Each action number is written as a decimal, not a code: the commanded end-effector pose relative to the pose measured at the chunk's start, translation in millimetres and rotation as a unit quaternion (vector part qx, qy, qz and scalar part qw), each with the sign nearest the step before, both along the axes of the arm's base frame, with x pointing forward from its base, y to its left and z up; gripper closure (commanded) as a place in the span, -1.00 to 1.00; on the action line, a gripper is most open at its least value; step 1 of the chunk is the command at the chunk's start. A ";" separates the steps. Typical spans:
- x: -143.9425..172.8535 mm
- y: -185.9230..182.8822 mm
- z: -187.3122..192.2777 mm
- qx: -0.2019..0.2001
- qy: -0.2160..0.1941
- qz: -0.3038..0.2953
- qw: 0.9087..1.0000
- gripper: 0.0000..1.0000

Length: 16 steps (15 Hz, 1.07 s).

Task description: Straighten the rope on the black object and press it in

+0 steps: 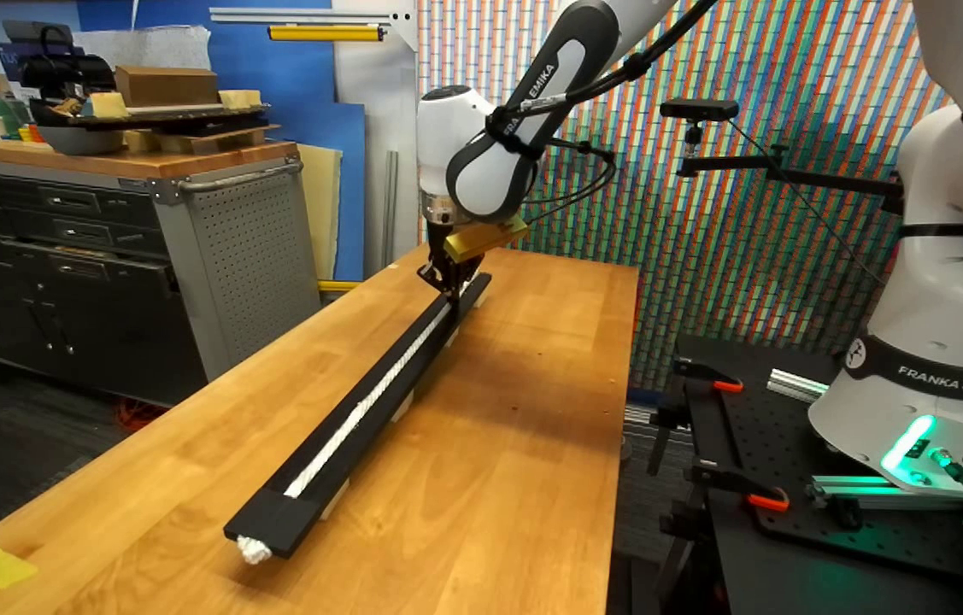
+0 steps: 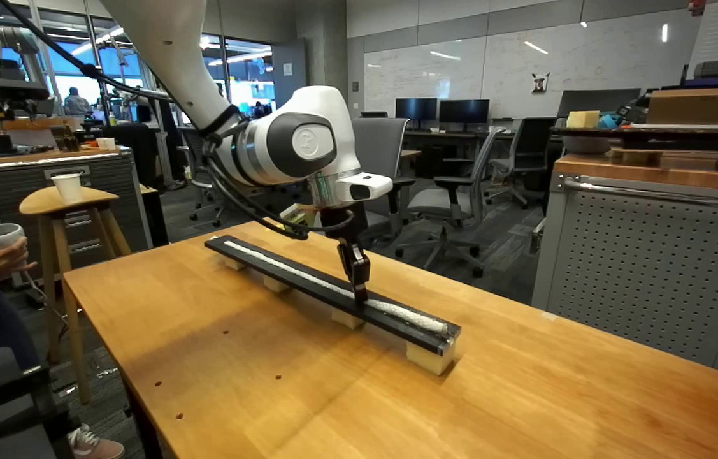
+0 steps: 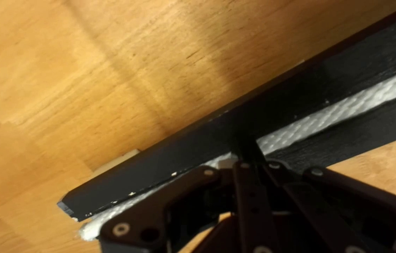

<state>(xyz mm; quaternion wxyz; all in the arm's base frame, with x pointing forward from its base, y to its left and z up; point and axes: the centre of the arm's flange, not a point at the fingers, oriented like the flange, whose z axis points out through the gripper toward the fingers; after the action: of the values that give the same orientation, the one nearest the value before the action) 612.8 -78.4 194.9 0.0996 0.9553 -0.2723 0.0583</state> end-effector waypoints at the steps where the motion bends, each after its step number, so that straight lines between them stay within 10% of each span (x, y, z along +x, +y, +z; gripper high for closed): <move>1: 14.0 -7.0 -19.3 0.001 0.018 -0.009 1.000 1.00; 16: -1.4 -33.8 37.0 -0.020 -0.052 -0.036 0.998 1.00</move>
<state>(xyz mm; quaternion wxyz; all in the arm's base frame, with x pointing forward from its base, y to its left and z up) 618.8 -107.8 218.1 0.1053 0.9431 -0.3024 0.0895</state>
